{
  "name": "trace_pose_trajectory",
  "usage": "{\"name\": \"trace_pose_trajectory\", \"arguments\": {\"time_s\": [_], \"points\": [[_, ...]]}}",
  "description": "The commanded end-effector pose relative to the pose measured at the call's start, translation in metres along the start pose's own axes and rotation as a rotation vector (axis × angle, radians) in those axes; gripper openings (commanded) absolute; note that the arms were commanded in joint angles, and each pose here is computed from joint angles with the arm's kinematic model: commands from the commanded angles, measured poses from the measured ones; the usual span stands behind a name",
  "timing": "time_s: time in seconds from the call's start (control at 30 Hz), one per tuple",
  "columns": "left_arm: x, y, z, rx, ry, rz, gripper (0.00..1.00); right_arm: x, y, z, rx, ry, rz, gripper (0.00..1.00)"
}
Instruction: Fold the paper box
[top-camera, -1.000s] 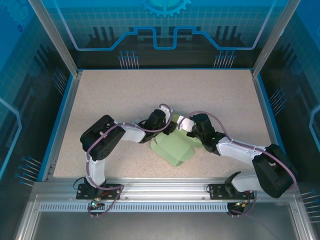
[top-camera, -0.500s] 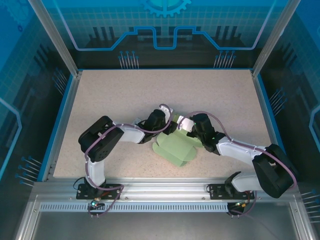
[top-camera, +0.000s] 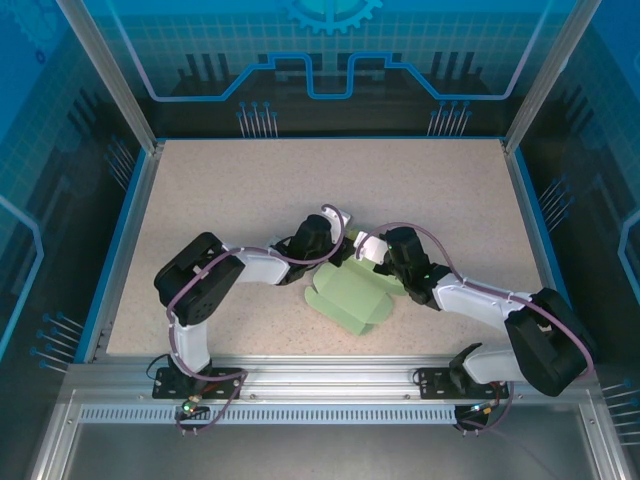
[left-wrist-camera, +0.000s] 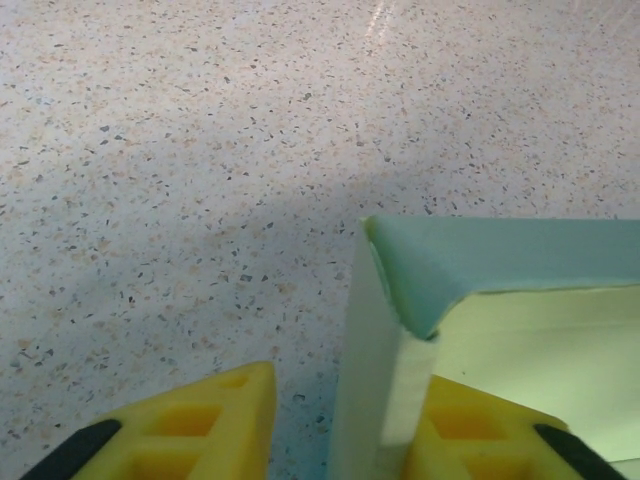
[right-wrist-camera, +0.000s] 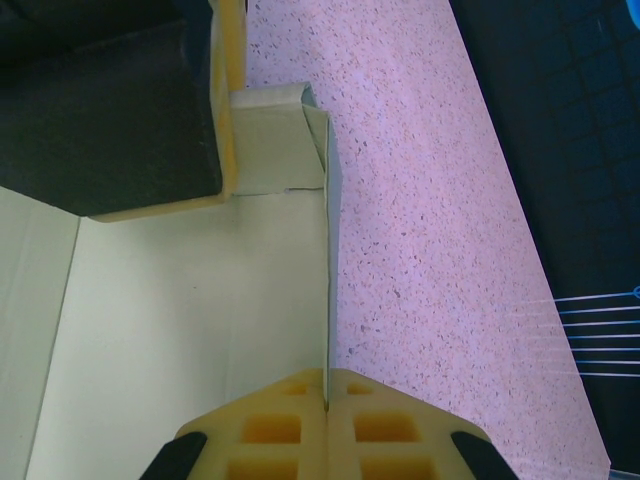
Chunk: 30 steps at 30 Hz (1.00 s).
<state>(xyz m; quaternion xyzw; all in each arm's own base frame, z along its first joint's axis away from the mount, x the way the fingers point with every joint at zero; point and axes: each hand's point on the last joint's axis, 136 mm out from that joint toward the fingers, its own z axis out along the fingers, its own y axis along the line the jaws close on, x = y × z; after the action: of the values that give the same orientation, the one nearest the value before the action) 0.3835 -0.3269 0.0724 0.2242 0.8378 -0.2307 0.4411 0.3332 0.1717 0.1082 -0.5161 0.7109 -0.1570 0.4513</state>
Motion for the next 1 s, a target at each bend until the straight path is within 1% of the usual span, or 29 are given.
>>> {"name": "trace_pose_trajectory", "arguments": {"time_s": [0.0,0.17,0.3,0.4,0.57,0.73,0.87,0.97], "points": [[-0.016,-0.004,0.002,0.023,-0.039,0.013,0.28,-0.001,-0.003,-0.003,-0.005,-0.002,0.022,0.02],[-0.018,-0.004,0.002,0.024,-0.05,0.023,0.22,-0.002,-0.005,-0.005,0.001,-0.006,0.028,0.06],[-0.023,-0.006,0.001,0.028,-0.074,0.029,0.17,-0.004,-0.008,-0.006,0.005,-0.01,0.035,0.11],[-0.027,-0.006,0.0,0.032,-0.101,0.037,0.16,-0.009,-0.013,-0.009,0.007,-0.022,0.054,0.2],[-0.03,-0.008,0.001,0.031,-0.14,0.056,0.16,-0.024,-0.02,-0.023,-0.039,-0.048,0.131,0.35],[-0.029,-0.008,0.001,0.024,-0.176,0.062,0.16,-0.043,-0.021,-0.046,-0.134,-0.108,0.282,0.43],[-0.023,-0.009,0.002,0.022,-0.184,0.066,0.16,-0.048,-0.03,-0.063,-0.2,-0.127,0.414,0.46],[-0.019,-0.011,0.003,0.028,-0.179,0.074,0.16,-0.049,-0.043,-0.069,-0.275,-0.134,0.569,0.47]]}}
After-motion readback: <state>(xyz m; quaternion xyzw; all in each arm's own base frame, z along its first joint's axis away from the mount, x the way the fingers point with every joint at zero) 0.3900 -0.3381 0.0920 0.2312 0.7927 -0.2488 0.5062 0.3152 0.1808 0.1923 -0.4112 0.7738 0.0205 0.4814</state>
